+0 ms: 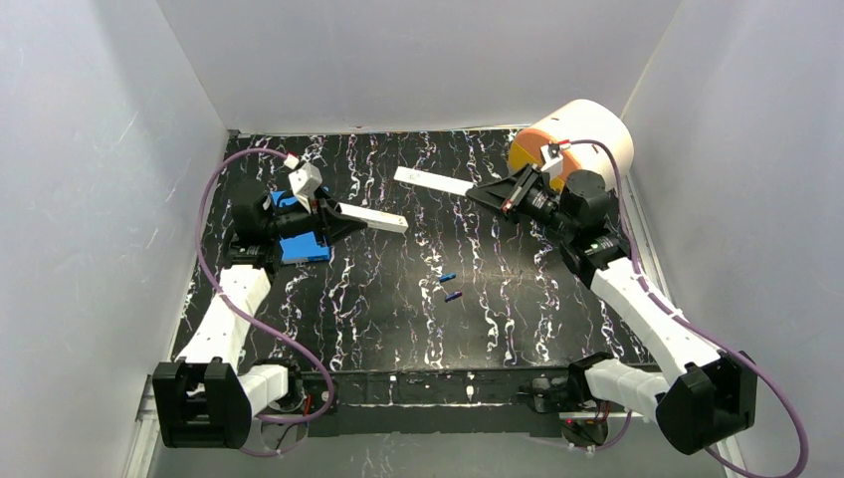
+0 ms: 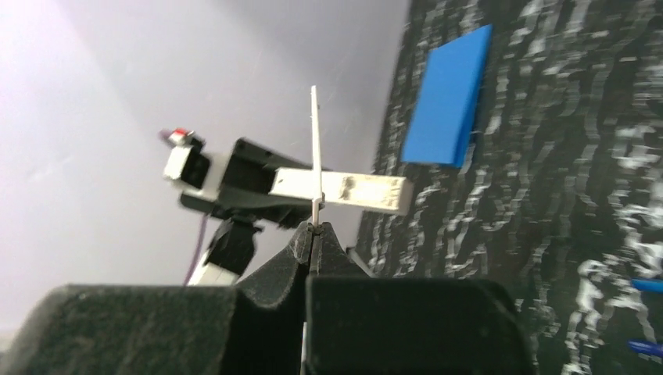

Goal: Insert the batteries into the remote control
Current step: Remove the battery cover from the remote control, then place the battery cover at the center of the board.

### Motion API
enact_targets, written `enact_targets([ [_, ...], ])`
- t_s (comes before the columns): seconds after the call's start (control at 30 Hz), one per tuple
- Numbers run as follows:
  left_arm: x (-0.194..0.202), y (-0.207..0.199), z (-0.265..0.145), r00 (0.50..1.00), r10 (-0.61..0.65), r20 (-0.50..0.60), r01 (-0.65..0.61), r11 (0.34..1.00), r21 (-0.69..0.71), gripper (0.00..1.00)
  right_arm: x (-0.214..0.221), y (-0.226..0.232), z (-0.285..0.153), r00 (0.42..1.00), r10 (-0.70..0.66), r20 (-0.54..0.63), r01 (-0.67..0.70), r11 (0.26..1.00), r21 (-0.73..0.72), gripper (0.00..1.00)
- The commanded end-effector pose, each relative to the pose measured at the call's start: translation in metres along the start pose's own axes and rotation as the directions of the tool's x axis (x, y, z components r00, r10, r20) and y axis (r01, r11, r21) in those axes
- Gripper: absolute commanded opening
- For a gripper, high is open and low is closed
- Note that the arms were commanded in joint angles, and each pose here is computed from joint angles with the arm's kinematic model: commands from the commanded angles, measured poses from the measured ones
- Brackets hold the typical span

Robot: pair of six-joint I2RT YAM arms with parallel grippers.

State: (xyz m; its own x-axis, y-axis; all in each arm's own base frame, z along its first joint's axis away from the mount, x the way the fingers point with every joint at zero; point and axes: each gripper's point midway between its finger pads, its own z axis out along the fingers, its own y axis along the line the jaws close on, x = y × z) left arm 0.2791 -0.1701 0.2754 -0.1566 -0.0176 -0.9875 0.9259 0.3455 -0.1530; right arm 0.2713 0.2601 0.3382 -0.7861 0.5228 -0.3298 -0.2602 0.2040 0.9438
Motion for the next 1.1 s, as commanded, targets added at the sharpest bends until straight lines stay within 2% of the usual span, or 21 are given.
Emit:
enact_targets([
  [0.0, 0.006, -0.002, -0.006, 0.999, 0.046, -0.023, -0.047, 0.998, -0.031, 0.00, -0.020, -0.053, -0.010, 0.988, -0.059, 0.142, 0.028, 0.977, 0.211, 0.01],
  [0.1, 0.003, -0.007, -0.006, 0.999, 0.042, -0.020, -0.042, 0.999, -0.010, 0.00, -0.016, -0.112, -0.027, 0.982, -0.117, 0.148, 0.044, 0.904, 0.425, 0.01],
  [0.23, 0.000, -0.013, -0.006, 0.999, 0.037, -0.016, -0.037, 0.999, 0.019, 0.00, -0.002, -0.173, -0.053, 0.980, -0.180, 0.088, 0.090, 0.787, 0.611, 0.01],
  [0.37, 0.000, -0.016, -0.006, 0.999, 0.039, -0.016, -0.039, 0.999, 0.028, 0.00, 0.018, -0.214, -0.074, 0.986, -0.164, 0.019, 0.103, 0.697, 0.709, 0.01],
  [0.53, 0.000, -0.022, -0.001, 0.999, 0.041, -0.018, -0.040, 0.997, 0.059, 0.00, 0.031, -0.248, -0.091, 0.983, -0.182, -0.025, 0.136, 0.631, 0.764, 0.03],
  [0.67, -0.001, -0.025, 0.001, 0.999, 0.036, -0.020, -0.034, 0.996, 0.080, 0.00, 0.034, -0.264, -0.101, 0.980, -0.195, -0.051, 0.157, 0.579, 0.800, 0.17],
  [0.73, -0.001, -0.027, 0.002, 0.999, 0.036, -0.020, -0.034, 0.996, 0.086, 0.00, 0.035, -0.270, -0.108, 0.980, -0.191, -0.062, 0.158, 0.543, 0.825, 0.29],
  [0.87, -0.004, -0.029, 0.003, 0.999, 0.039, -0.018, -0.037, 0.995, 0.097, 0.00, 0.030, -0.267, -0.113, 0.977, -0.205, -0.056, 0.157, 0.518, 0.841, 0.60],
  [0.93, -0.005, -0.032, 0.004, 0.999, 0.038, -0.018, -0.036, 0.993, 0.109, 0.00, 0.025, -0.258, -0.114, 0.975, -0.213, -0.057, 0.161, 0.511, 0.844, 0.70],
  [1.0, -0.006, -0.037, 0.006, 0.999, 0.039, -0.017, -0.037, 0.991, 0.128, 0.00, 0.020, -0.237, -0.105, 0.971, -0.229, -0.074, 0.191, 0.547, 0.815, 0.72],
  [1.07, -0.007, -0.044, 0.010, 0.999, 0.044, -0.019, -0.040, 0.986, 0.162, 0.00, 0.016, -0.203, -0.082, 0.954, -0.280, -0.107, 0.266, 0.628, 0.731, 0.73],
])
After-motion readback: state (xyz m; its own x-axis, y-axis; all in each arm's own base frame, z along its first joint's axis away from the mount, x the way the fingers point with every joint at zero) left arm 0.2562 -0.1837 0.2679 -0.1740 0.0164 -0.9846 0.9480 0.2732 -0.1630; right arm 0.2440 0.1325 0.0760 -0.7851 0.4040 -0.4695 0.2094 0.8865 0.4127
